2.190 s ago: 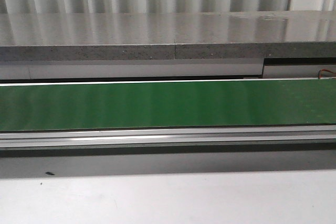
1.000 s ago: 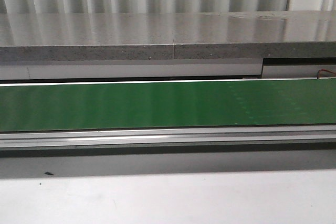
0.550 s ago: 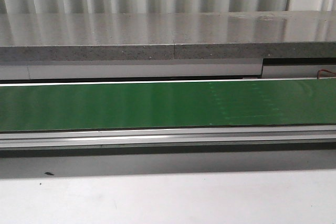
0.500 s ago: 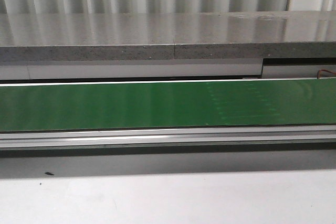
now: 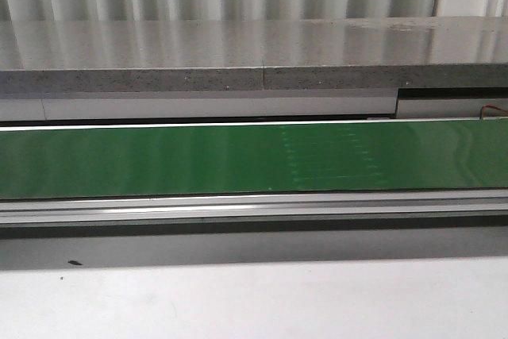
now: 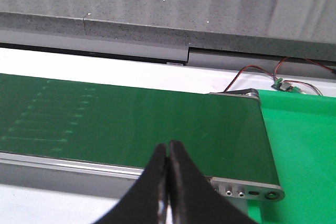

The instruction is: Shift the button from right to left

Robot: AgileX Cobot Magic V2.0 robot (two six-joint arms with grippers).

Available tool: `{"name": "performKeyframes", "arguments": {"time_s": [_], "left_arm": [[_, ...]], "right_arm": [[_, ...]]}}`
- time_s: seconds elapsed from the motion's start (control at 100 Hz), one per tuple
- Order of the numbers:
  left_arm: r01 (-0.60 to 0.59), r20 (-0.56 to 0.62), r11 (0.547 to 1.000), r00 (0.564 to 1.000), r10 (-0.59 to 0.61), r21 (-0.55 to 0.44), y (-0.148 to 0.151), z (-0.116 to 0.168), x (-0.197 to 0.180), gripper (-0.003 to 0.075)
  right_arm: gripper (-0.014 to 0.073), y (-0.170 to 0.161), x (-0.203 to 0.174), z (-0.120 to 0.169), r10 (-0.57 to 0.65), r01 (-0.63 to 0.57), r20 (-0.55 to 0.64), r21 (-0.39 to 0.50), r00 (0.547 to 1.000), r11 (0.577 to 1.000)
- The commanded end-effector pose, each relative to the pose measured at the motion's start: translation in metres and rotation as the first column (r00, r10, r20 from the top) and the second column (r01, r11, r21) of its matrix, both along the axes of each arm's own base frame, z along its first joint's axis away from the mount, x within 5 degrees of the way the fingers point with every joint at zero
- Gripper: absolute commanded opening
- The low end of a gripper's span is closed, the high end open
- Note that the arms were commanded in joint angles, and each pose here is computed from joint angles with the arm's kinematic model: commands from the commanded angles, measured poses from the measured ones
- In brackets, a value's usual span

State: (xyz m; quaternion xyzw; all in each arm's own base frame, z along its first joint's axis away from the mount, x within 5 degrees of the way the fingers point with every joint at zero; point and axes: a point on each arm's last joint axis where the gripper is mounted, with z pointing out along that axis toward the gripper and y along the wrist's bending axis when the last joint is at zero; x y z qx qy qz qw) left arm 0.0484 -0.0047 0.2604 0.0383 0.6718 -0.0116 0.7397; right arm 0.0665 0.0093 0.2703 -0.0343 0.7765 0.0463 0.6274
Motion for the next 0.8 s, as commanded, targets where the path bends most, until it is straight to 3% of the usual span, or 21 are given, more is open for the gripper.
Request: {"name": "performKeyframes", "arguments": {"time_s": [0.0,0.15,0.27,0.53,0.79], "left_arm": [[-0.006,0.117,1.000,0.993,0.008,-0.021,0.001,0.011,-0.006,-0.0021],[-0.016,0.113,1.000,0.993,0.015,0.001,0.002,-0.005,-0.006,-0.0021],[-0.018,0.059,0.999,0.998,0.020,-0.035,0.002,-0.020,-0.002,-0.0021],[-0.024,-0.108,1.000,0.994,0.022,-0.016,0.002,-0.068,0.007,-0.0021],[-0.025,-0.140,1.000,0.990,0.023,-0.007,0.002,-0.071,0.007,-0.0021]], "right_arm": [[-0.0066,-0.001,0.001,0.015,-0.009,0.009,0.094,0.001,0.995,1.000],[-0.0066,-0.001,0.001,0.015,-0.009,0.009,0.094,0.001,0.995,1.000],[-0.0066,-0.001,0.001,0.015,-0.009,0.009,0.094,0.001,0.995,1.000],[-0.0066,-0.001,0.001,0.015,-0.009,0.009,0.094,0.001,0.995,1.000],[-0.0066,-0.001,0.001,0.015,-0.009,0.009,0.094,0.001,0.995,1.000]]}}
